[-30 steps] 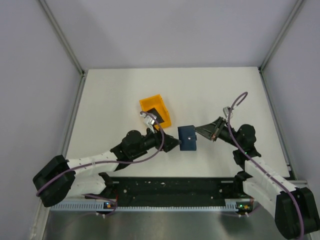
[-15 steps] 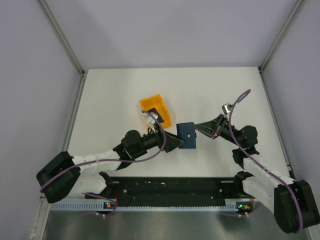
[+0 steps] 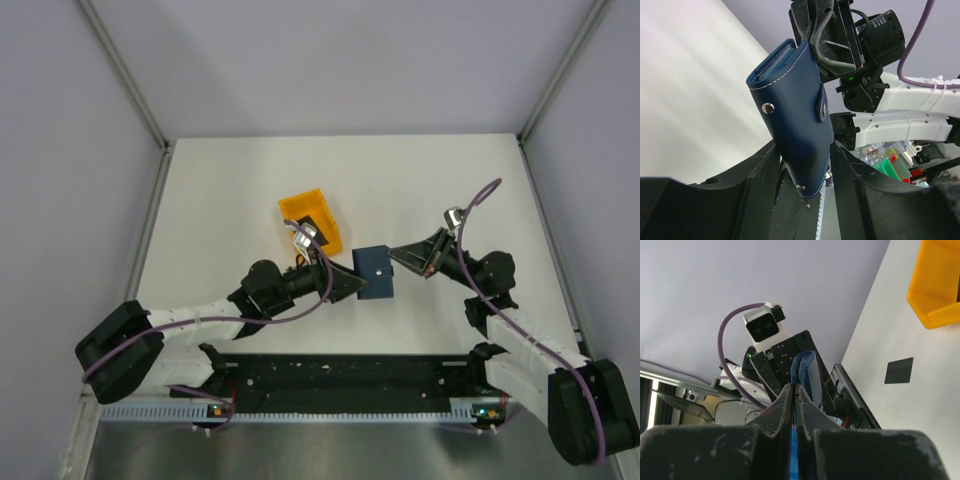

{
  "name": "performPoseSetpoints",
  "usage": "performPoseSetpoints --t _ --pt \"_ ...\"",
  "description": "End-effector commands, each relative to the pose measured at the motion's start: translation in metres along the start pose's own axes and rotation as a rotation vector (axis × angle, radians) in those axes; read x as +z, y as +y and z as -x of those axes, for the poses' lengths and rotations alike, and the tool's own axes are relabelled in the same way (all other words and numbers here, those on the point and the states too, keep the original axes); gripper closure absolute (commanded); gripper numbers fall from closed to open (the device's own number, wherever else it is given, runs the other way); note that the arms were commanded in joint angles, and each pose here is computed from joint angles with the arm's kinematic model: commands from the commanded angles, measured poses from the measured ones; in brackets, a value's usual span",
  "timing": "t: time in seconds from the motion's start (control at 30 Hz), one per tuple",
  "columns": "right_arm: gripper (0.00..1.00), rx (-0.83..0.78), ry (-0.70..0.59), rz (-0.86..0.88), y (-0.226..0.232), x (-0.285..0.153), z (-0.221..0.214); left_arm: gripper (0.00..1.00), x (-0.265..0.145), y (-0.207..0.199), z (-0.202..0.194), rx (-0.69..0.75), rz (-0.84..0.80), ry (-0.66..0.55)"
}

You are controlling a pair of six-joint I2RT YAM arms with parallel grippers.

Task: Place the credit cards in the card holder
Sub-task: Open the card holder at the center of the board.

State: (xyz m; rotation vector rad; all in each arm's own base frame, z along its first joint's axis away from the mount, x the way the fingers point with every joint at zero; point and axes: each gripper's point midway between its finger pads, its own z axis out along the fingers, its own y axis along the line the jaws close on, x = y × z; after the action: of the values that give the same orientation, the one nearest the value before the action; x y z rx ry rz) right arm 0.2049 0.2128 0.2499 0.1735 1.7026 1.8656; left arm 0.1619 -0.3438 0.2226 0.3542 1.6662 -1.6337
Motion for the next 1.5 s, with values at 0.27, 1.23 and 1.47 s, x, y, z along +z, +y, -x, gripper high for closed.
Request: performPoseSetpoints --t 0.27,1.23,1.47 --pt "1.00 -0.028 0.023 0.034 0.006 0.000 -0.006 0.55 0.011 -0.030 0.020 0.031 -0.113 -0.047" --pt "0.51 -0.504 -0.010 -0.689 -0.040 0.010 -0.010 1.00 -0.013 0.041 0.037 0.332 0.701 -0.016" --pt "0.55 -0.481 0.019 -0.650 -0.041 0.024 -0.019 1.00 -0.010 0.044 0.027 0.364 0.728 0.023"
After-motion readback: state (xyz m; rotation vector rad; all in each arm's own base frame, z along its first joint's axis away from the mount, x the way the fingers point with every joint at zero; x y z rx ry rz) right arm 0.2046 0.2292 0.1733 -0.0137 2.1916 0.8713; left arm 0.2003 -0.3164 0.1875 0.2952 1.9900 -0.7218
